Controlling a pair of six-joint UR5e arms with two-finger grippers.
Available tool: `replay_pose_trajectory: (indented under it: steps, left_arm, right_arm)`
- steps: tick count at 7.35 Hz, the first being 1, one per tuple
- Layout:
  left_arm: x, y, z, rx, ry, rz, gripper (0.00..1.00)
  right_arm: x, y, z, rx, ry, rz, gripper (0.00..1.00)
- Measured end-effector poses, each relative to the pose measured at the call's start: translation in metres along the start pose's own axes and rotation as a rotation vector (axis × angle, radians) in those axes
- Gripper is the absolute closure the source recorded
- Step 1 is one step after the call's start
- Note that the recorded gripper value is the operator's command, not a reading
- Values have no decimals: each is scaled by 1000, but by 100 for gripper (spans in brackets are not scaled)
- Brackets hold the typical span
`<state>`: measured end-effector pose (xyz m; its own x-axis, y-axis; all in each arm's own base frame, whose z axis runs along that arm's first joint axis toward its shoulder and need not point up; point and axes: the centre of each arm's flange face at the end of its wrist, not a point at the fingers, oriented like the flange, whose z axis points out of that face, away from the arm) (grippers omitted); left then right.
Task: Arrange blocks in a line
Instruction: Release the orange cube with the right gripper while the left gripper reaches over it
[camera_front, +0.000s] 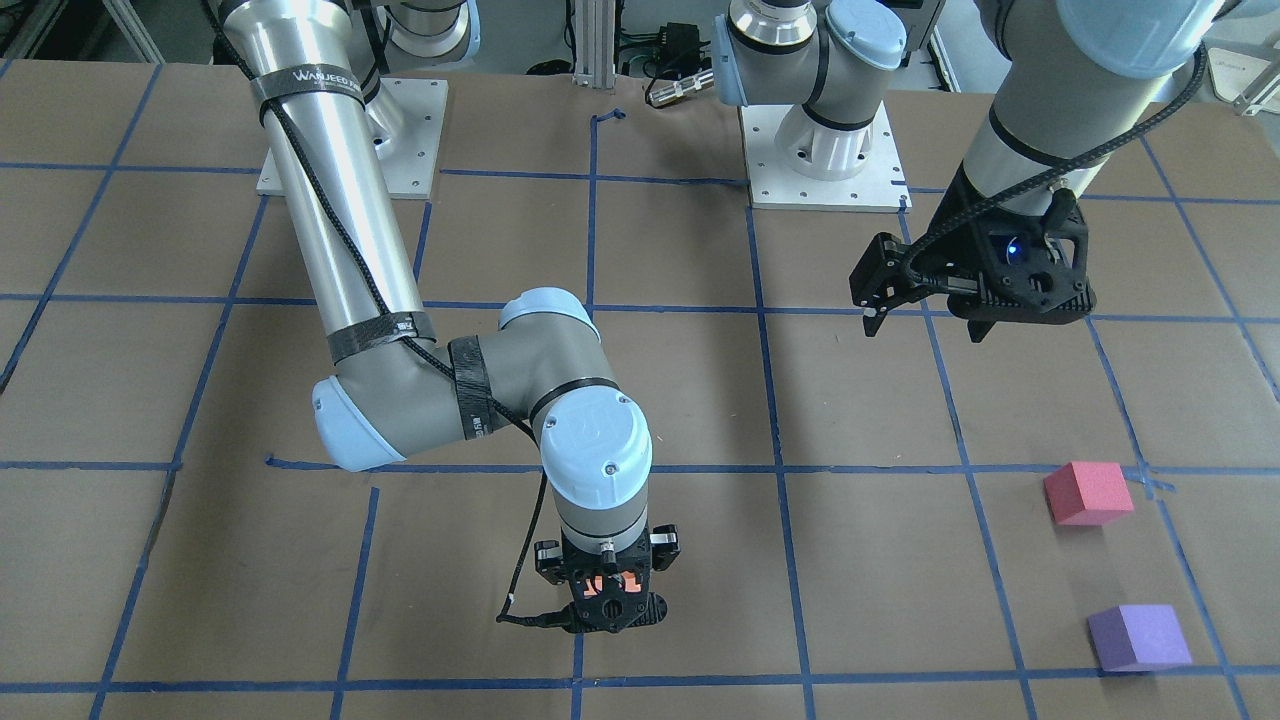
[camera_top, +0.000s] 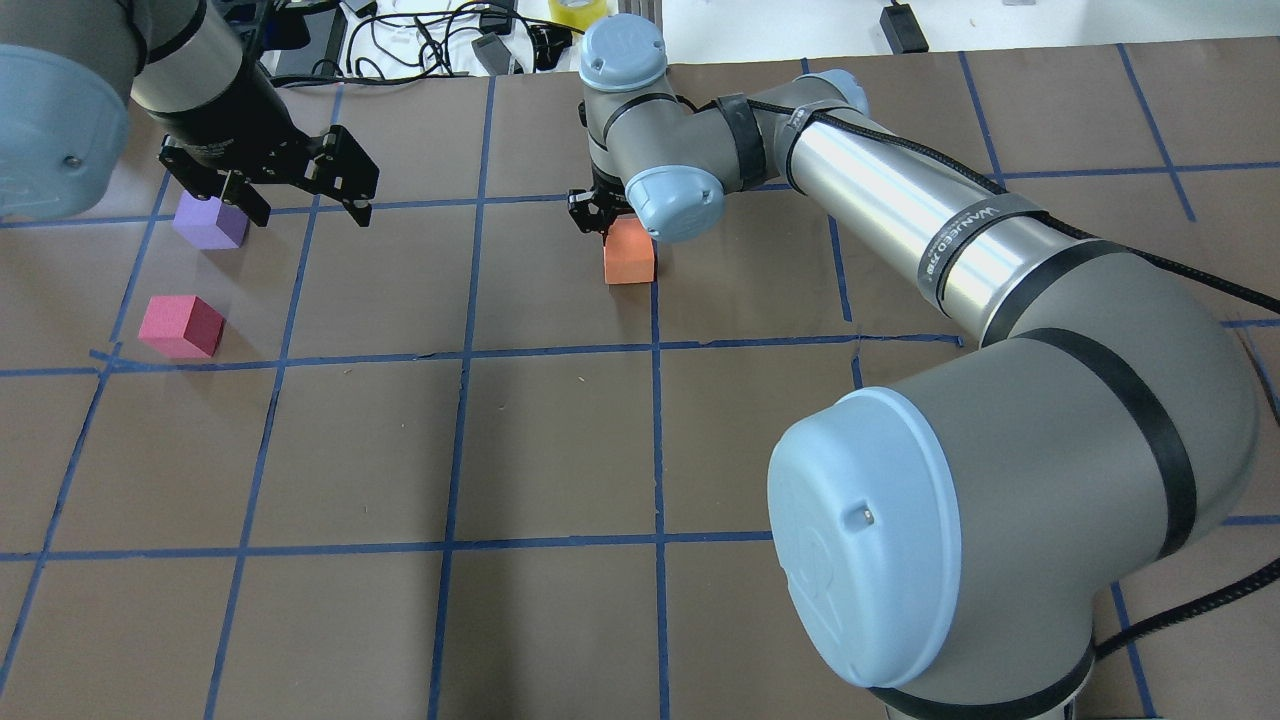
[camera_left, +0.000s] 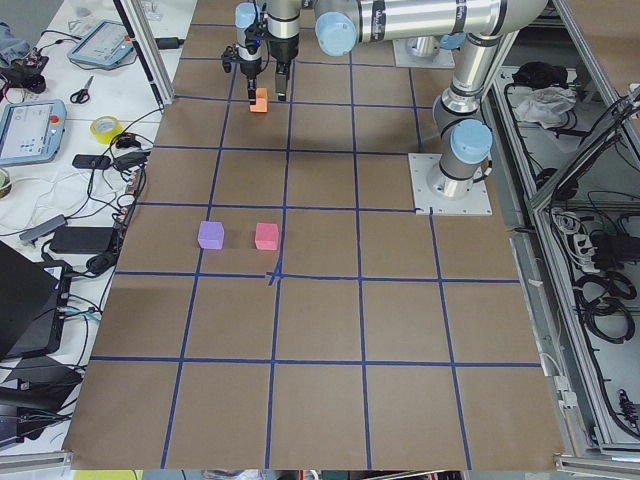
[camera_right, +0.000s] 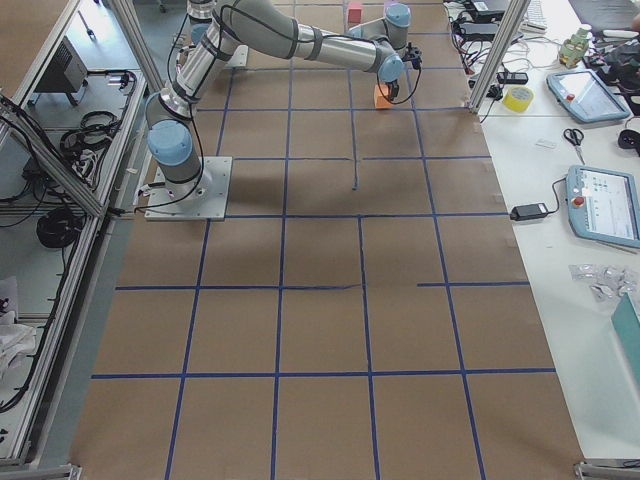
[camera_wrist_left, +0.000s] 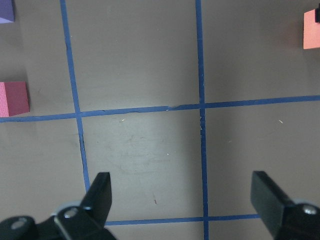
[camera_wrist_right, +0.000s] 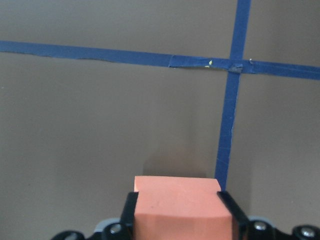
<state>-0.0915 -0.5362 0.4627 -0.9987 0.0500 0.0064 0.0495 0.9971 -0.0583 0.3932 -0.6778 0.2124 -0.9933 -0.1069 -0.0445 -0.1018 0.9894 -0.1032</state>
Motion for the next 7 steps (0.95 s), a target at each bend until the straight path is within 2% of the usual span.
replay_pose_trajectory:
  steps: [2,3,5,7]
  left_arm:
    - [4,0,2,-1,8,5,0]
    - [5,-1,3,-4,11,6,0]
    - [5,-5,5,-5,12,5,2]
    - [8,-16,18,-1,19,-17,1]
  right_arm:
    - [-2,0,-11,10,-10,8,0]
    - [-3,0,-32,23,-21,10,0]
    - [7,7,-101,28,-25,20,0]
    - [53,19,-176,4,-8,45,0]
